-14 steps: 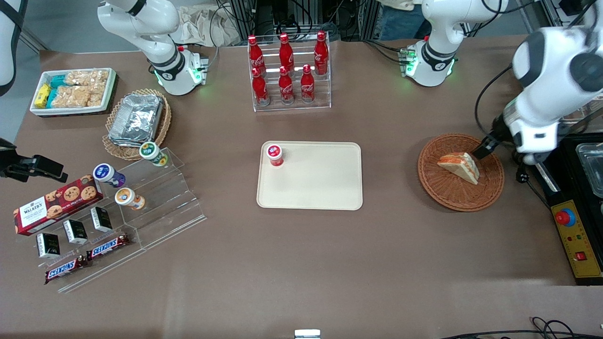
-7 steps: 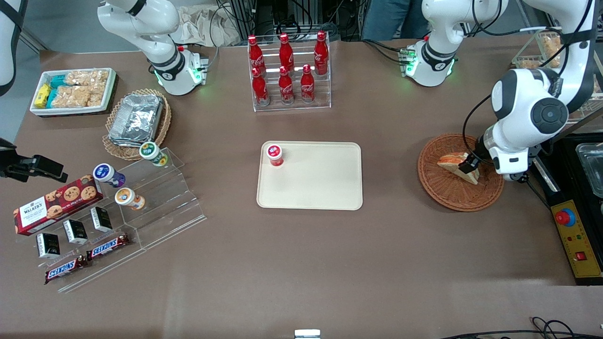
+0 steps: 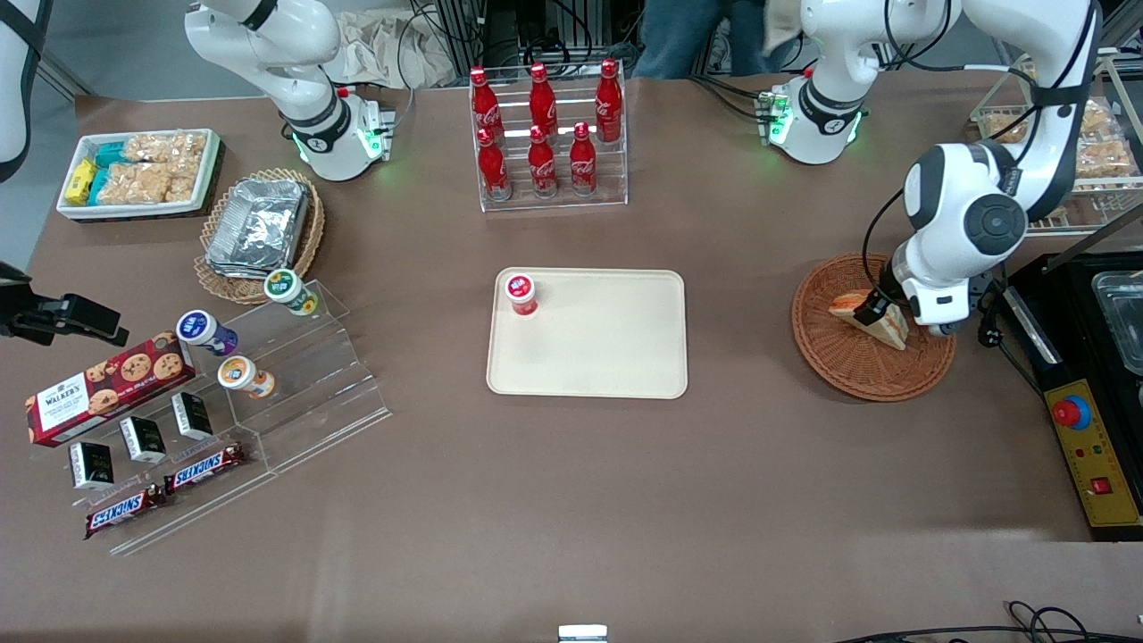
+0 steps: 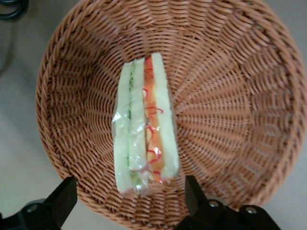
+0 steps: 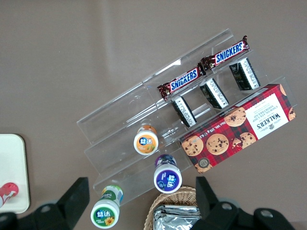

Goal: Place sandwich from basket to tray
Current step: 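Close the left gripper on the sandwich and lift it up, then carry the held sandwich over to the white tray and lower it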

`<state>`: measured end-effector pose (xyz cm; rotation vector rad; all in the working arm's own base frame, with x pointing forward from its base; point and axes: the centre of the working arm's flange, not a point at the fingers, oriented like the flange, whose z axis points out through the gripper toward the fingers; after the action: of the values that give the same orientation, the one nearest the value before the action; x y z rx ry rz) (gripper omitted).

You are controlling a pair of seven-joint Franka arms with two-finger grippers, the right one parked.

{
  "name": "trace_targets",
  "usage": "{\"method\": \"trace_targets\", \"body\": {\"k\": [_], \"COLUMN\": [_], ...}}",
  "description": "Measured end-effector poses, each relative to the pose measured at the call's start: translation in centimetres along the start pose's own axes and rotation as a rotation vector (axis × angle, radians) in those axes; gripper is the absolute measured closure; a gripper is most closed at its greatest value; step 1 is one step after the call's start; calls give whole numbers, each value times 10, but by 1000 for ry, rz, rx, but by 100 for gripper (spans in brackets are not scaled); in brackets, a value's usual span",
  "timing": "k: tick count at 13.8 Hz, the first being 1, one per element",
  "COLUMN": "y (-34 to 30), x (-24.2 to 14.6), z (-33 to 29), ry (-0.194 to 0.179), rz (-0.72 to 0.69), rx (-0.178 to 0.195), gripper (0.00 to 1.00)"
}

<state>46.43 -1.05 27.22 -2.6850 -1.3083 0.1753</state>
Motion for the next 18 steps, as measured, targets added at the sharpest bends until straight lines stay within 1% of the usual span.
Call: {"method": "trace_targets", "body": {"k": [1,3,5,7,8,10,11,12,14,16,17,18], "y": [1,6,6,4,3,4,6,7,6,10,17,26], "x": [0,3,9,16,18,20,22,23,21,10,-1,-15], "z": [6,17,26,30,30,26,18,2,-44,-105,-139,-171], "ry": [7,15,20,23,25,33,42,51,48,39,17,-10], "rz": [-9,-20,-34,-50,-55,-56,-51,-34,23,106,162,232], "rx": [2,-7,-20,-26,-30,-40,-51,-55,-33,-15,-18,-26], "gripper": [0,0,4,26,38,57,62,63,65,74,79,79]}}
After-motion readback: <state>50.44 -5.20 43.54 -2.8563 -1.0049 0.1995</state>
